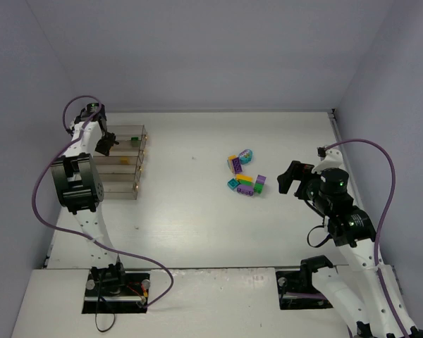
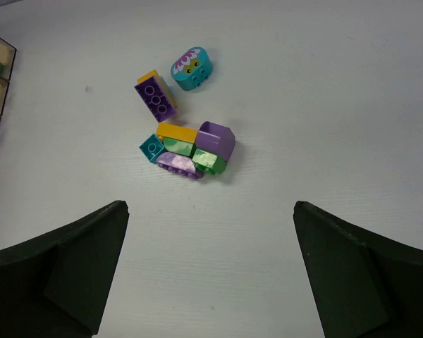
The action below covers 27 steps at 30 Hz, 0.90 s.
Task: Sort the legos into containers by color
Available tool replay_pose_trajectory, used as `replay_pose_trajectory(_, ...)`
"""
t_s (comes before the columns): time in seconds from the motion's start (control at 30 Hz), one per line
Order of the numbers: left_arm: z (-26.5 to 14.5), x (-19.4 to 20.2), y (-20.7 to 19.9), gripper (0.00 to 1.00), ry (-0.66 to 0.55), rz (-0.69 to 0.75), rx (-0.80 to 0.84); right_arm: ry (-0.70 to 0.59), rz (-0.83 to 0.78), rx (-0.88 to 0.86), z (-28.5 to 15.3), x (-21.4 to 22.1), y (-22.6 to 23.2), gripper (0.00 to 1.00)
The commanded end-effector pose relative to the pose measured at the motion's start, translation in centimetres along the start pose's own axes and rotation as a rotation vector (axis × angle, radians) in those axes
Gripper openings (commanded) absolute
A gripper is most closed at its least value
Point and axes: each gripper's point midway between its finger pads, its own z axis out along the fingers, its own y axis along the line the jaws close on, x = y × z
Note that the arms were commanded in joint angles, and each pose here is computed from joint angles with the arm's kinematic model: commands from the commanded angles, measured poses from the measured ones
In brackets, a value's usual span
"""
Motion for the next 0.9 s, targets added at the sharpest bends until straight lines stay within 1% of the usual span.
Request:
replay_pose_trajectory(0.0,-1.7,-1.4,-1.1,0.29,-0.04,-0.071,0.043,-0.067,-0.001,0.01,0.3,-1.9,0.0,1.0)
replay_pose_trajectory(0.17,-1.8,-1.6,-1.2,0.43,-0.043,-0.071,0.048,-0.06,-0.003,0.013,0.5,-1.7,-0.1,1.0)
replay_pose_trajectory(0.2,-2.0,-1.6,-1.3,0.44,-0.044,-0.073,0.054,-0.057,-0.004,0.014,0.6,-1.7,-0.1,1.0)
replay_pose_trajectory(0.23,-2.0,-1.6,-1.3,0.49,-0.045,-0.072,0.056,-0.06,-0.004,0.013,0.5,-1.8,-0.1,1.0)
replay_pose_trajectory(0.37,-2.4,-1.2,-1.4,0.52,-0.027,-0.063,0.075,-0.057,-0.006,0.015,0.6,-1.8,-0.1,1.0)
replay_pose_trajectory(0.43,-3.6,-1.3,-1.8,0.52,-0.032,-0.035,0.107,-0.06,-0.006,0.014,0.5,-1.8,-0.1,1.0)
replay_pose_trajectory(0.5,-5.5,-2.0,-2.5,0.52,-0.075,0.004,0.153,-0.064,-0.007,0.015,0.5,-1.9,-0.1,1.0)
replay_pose_trajectory(0.53,-6.6,-1.4,-3.1,0.52,-0.092,0.089,0.178,-0.063,-0.007,0.017,0.5,-1.9,-0.1,1.0)
replay_pose_trajectory(0.6,-9.5,-1.5,-4.3,0.52,-0.151,0.168,0.237,-0.065,-0.012,0.014,0.5,-2.0,-0.1,1.0)
replay_pose_trajectory(0.63,-10.9,0.0,-5.2,0.51,-0.169,0.295,0.277,-0.064,-0.01,0.016,0.5,-2.0,-0.1,1.0)
replay_pose_trajectory(0.67,-13.0,0.8,-6.1,0.49,-0.198,0.354,0.327,-0.066,-0.011,0.016,0.5,-2.1,-0.1,1.0)
replay_pose_trajectory(0.7,-14.0,2.0,-6.8,0.48,-0.231,0.476,0.366,-0.065,-0.01,0.014,0.6,-2.1,0.0,1.0)
replay_pose_trajectory(0.73,-16.1,4.9,-8.0,0.44,-0.242,0.577,0.452,-0.066,-0.01,0.012,0.6,-2.2,0.0,1.0)
replay_pose_trajectory(0.77,-17.8,6.3,-8.9,0.44,-0.253,0.638,0.509,-0.066,-0.012,0.012,0.6,-2.2,0.0,1.0)
replay_pose_trajectory(0.8,-17.8,8.6,-8.6,0.43,-0.232,0.715,0.538,-0.065,-0.012,0.01,0.6,-2.2,0.1,1.0)
replay_pose_trajectory(0.83,-18.6,11.3,-8.9,0.43,-0.189,0.829,0.617,-0.064,-0.011,0.011,0.6,-2.2,0.0,1.0)
replay_pose_trajectory(0.87,-20.2,14.9,-9.0,0.42,-0.146,0.904,0.699,-0.064,-0.01,0.003,0.6,-2.2,0.2,1.0)
